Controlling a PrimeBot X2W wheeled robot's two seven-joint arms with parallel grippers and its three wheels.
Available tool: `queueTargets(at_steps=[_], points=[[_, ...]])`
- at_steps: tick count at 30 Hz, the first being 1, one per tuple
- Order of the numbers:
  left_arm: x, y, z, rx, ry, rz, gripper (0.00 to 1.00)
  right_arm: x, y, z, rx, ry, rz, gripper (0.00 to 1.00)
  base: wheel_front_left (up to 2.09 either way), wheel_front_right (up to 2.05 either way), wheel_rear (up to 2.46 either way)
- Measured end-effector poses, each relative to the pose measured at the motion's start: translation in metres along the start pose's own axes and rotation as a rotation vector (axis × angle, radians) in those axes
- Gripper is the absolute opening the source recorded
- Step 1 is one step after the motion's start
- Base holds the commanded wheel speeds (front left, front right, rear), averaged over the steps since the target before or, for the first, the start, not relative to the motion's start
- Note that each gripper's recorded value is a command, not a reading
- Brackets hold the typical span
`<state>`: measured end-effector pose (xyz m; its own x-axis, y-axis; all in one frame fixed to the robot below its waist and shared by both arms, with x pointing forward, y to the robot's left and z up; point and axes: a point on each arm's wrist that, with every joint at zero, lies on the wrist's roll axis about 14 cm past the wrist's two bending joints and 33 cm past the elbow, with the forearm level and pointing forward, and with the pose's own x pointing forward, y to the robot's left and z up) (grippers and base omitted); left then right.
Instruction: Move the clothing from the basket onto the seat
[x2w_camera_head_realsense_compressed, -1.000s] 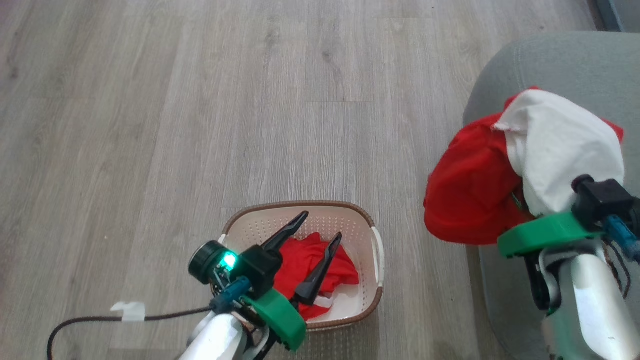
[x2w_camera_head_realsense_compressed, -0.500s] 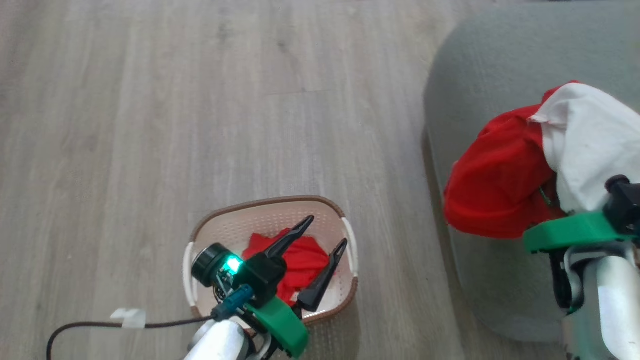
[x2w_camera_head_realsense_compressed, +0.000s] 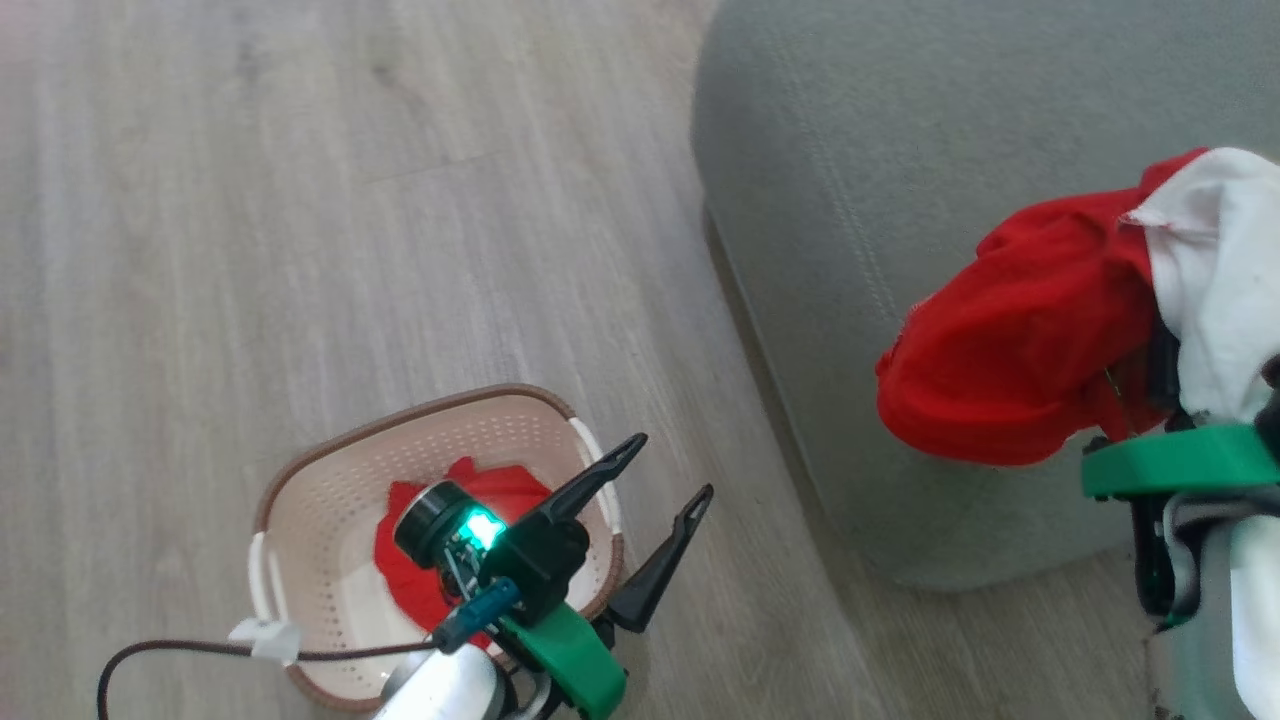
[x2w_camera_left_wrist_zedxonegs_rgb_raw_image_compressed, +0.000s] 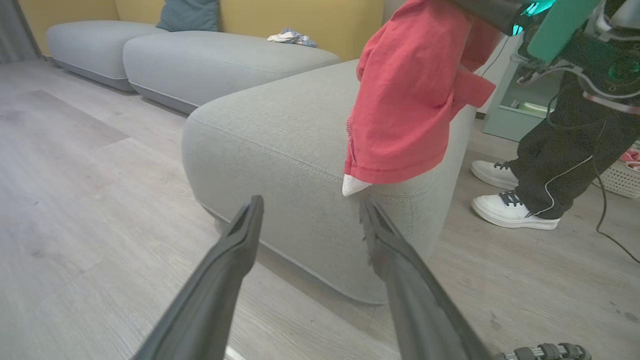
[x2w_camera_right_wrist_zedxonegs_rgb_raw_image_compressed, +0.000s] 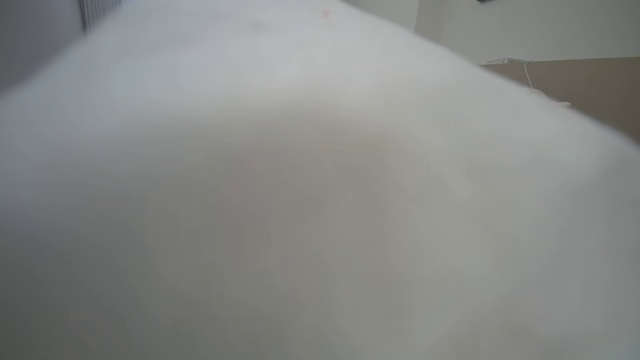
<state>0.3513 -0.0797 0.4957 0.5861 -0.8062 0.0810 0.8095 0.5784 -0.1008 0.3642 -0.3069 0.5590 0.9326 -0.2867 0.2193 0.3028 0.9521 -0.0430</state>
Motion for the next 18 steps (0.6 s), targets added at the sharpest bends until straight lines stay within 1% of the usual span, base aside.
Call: queueTargets(at_steps=[6, 11, 15, 18], points=[[0.014, -0.021, -0.004, -0.025, -0.003, -0.088, 1.0, -0.019, -0.026, -0.007, -0.02, 0.038, -0.07, 0.0, 0.0, 0.0, 0.0], [0.02, -0.024, -0.009, -0.032, 0.003, -0.118, 1.0, -0.022, -0.035, -0.008, -0.036, 0.046, -0.094, 0.0, 0.0, 0.0, 0.0], [0.019, -0.021, -0.016, -0.036, 0.019, -0.125, 1.0, -0.017, -0.041, -0.006, -0.05, 0.038, -0.112, 0.0, 0.0, 0.0, 0.0], [0.02, -0.018, -0.02, -0.039, 0.027, -0.13, 1.0, -0.003, -0.041, 0.004, -0.08, 0.001, -0.112, 0.0, 0.0, 0.0, 0.0]])
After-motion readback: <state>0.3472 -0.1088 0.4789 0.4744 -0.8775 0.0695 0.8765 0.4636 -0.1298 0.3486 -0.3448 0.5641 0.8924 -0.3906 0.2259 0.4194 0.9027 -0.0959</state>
